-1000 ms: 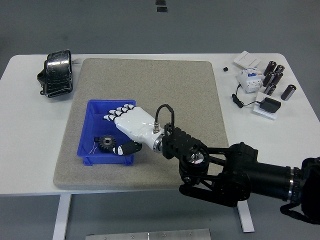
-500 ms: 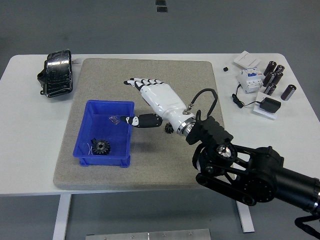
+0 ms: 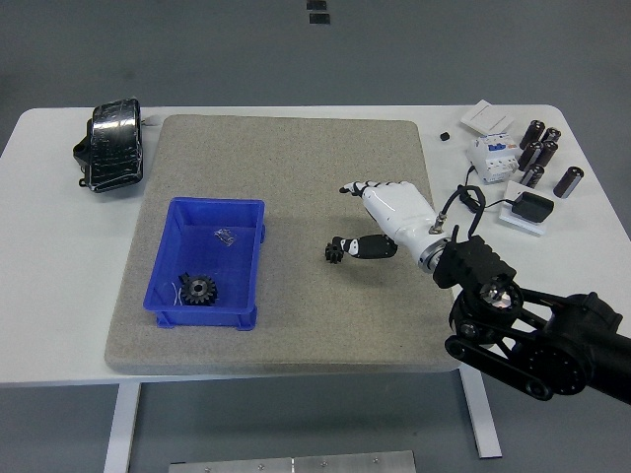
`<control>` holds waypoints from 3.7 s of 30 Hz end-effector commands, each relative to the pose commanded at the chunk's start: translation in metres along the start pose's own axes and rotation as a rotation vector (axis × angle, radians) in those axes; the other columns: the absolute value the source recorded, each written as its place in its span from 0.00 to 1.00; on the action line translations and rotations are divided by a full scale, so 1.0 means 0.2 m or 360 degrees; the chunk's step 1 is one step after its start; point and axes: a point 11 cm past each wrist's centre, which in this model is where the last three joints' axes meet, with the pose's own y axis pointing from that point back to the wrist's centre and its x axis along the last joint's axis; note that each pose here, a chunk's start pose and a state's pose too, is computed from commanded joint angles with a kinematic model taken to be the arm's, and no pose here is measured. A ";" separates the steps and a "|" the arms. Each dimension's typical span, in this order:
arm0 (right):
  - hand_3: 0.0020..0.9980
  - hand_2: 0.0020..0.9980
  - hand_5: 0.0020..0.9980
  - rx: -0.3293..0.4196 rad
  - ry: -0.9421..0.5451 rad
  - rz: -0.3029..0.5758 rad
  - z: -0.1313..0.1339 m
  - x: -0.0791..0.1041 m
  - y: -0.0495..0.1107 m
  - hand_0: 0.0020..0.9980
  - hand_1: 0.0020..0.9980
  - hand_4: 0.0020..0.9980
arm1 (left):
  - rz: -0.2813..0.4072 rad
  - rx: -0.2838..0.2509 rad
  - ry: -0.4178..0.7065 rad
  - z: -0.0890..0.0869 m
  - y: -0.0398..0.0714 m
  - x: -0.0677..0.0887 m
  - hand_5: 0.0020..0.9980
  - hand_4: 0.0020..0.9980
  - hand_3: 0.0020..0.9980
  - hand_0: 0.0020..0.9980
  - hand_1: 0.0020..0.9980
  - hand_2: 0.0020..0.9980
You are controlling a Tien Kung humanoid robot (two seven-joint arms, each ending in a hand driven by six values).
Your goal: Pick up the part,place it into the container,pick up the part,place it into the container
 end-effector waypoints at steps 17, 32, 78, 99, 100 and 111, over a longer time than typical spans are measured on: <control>0.76 0.71 0.48 0.0107 0.0118 -0.0186 -0.07 -0.20 -0.03 0.41 0.60 0.77 | 0.0000 0.0006 -0.0007 0.00 0.00 0.00 0.25 0.73 0.62 0.69 0.68 0.66; 0.67 0.63 0.48 0.0144 0.0110 -0.0156 -0.07 -0.20 -0.06 0.34 0.50 0.73 | -0.0002 0.0007 -0.0012 0.00 0.00 0.00 0.25 0.73 0.62 0.69 0.68 0.66; 0.59 0.38 0.14 0.0189 0.0045 -0.0083 -0.10 -0.16 -0.05 0.30 0.45 0.49 | -0.0004 0.0007 -0.0008 -0.01 0.00 0.00 0.25 0.73 0.59 0.69 0.68 0.66; 0.65 0.54 0.28 0.0747 0.0102 0.0095 -0.86 0.07 -0.08 0.33 0.50 0.49 | 0.0008 0.0043 -0.0012 -0.01 0.01 0.01 0.25 0.73 0.58 0.69 0.68 0.66; 0.65 0.54 0.28 0.0751 0.0131 0.0086 -0.87 0.05 -0.09 0.33 0.50 0.49 | 0.0007 0.0044 -0.0012 -0.01 0.01 0.01 0.25 0.73 0.58 0.69 0.68 0.66; 0.80 0.89 0.44 0.0701 0.0325 -0.0071 -0.86 -0.10 -0.10 0.77 0.89 0.69 | 0.0004 0.0047 -0.0015 0.00 0.01 0.01 0.25 0.73 0.58 0.69 0.68 0.66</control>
